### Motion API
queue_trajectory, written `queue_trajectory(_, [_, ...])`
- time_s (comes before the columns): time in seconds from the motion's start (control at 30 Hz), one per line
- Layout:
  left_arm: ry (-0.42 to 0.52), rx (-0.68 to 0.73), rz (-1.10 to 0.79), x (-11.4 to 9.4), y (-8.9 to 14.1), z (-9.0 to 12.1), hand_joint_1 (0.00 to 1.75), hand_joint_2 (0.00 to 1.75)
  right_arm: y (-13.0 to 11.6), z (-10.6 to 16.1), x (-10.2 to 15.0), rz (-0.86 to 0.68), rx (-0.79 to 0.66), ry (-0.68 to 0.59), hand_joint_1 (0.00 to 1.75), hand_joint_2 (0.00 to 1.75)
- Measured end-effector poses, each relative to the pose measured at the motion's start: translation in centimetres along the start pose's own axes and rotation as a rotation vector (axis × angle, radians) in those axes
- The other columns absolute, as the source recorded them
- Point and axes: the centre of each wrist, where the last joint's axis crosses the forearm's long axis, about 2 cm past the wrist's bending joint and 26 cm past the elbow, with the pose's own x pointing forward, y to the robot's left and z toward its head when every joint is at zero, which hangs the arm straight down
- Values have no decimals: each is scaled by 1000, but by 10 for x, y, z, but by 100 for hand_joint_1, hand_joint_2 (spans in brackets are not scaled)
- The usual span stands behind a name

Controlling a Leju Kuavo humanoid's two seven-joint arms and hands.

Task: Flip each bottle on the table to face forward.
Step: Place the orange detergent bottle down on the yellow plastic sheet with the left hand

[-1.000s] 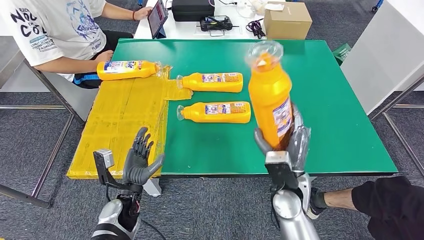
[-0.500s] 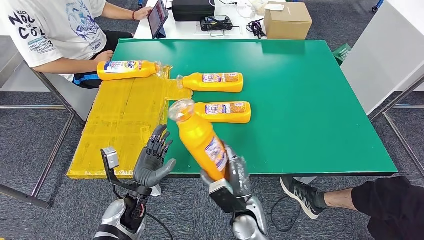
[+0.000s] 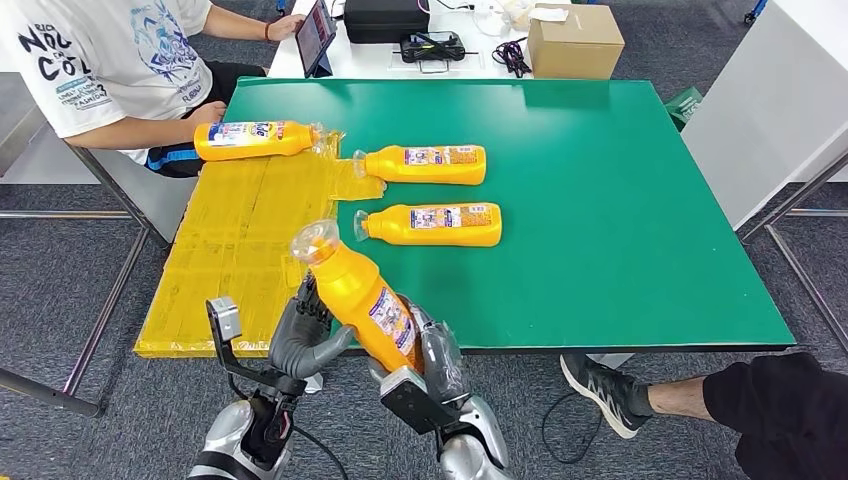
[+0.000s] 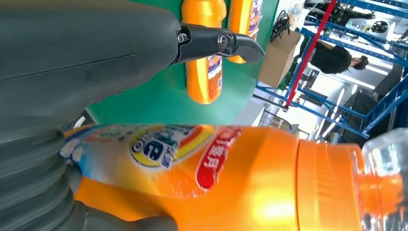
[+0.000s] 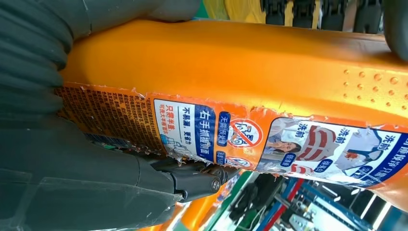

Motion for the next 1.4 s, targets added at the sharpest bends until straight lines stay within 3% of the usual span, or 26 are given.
queue_trajectory(0.53, [-7,-73,40,0,-9,6,0,175,6,2,-3,-72,32,52,175,175])
queue_trajectory(1.4, [63,-68,-31,-5,3,19,0,175,33,-7,-7,7,351,43,175,175])
